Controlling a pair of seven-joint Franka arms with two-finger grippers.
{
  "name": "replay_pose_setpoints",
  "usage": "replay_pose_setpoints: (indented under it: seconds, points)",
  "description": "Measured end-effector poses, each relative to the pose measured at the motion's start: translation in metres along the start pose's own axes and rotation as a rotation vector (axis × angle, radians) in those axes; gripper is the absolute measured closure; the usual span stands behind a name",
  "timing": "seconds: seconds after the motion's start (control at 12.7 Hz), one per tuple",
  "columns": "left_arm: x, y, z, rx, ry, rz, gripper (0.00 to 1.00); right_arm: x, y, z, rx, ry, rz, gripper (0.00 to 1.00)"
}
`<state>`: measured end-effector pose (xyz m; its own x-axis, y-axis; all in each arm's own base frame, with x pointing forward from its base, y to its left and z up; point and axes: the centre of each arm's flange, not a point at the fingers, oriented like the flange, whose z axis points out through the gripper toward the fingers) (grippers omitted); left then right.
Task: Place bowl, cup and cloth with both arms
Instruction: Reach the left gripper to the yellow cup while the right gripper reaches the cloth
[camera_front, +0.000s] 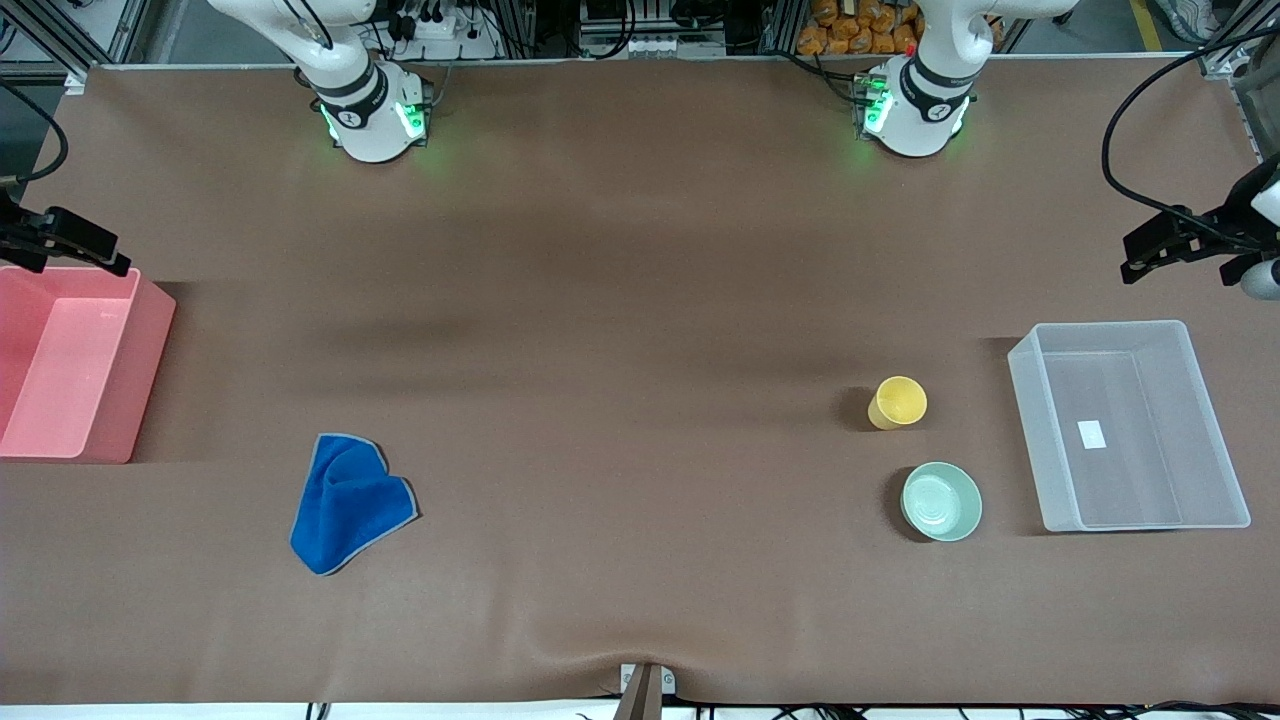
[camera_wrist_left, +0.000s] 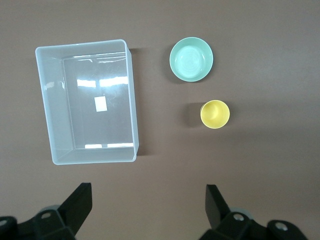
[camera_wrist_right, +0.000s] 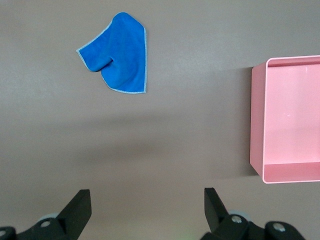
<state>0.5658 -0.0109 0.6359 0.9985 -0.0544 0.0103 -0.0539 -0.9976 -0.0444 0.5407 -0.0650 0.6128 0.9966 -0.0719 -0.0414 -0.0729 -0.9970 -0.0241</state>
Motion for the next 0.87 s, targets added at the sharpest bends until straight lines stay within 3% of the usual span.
replay_pose_setpoints:
  seconds: [0.55,0.87]
  points:
    - [0.004,0.001,0.010,-0.032,-0.017,-0.005,0.00,0.000,0.000,0.000,0.000,0.000,0.000,0.00]
    - [0.029,0.007,0.062,-0.073,-0.076,-0.013,0.00,0.000,0.000,0.000,0.000,0.000,0.000,0.00]
